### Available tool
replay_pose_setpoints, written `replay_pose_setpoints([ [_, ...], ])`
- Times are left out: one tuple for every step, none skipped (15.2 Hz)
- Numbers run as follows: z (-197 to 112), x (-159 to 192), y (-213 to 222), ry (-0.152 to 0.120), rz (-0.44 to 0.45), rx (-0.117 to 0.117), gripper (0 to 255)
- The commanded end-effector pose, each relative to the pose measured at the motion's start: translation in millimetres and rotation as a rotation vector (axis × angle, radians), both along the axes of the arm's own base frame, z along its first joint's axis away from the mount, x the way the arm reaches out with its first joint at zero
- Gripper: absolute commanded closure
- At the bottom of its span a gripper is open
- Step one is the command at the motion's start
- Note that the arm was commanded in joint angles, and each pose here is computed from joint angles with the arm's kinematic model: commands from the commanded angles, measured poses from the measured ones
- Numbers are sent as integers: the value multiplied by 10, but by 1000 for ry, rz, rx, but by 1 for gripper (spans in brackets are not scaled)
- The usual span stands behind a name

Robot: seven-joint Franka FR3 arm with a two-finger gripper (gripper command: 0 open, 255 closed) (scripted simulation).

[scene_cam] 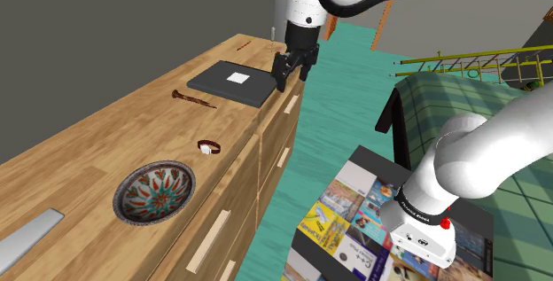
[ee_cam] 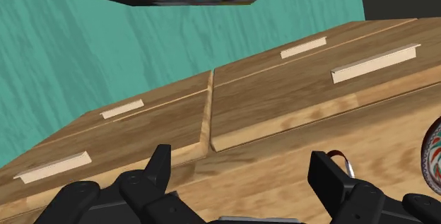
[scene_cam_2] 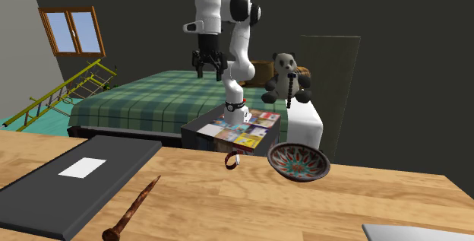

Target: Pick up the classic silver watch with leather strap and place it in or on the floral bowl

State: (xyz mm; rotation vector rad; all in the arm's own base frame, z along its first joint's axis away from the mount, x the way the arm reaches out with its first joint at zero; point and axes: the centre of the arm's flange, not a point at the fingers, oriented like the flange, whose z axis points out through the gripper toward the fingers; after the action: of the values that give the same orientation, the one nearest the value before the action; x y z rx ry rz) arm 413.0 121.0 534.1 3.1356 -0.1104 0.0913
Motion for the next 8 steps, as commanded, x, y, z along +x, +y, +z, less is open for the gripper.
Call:
replay_pose_setpoints([
  [-124,152,194,-2,14,-7,0],
  [-186,228,287,-3,21,-11,0],
  [-248,304,379,-4,27,-15,0],
  [-311,379,473,-4,34,-19,0],
  [-374,453,566,-5,41,-23,0],
  [-437,527,660,-6,47,-27,0],
  [-501,601,754,-7,54,-31,0],
  [-565,673,848,-7,61,-35,0],
])
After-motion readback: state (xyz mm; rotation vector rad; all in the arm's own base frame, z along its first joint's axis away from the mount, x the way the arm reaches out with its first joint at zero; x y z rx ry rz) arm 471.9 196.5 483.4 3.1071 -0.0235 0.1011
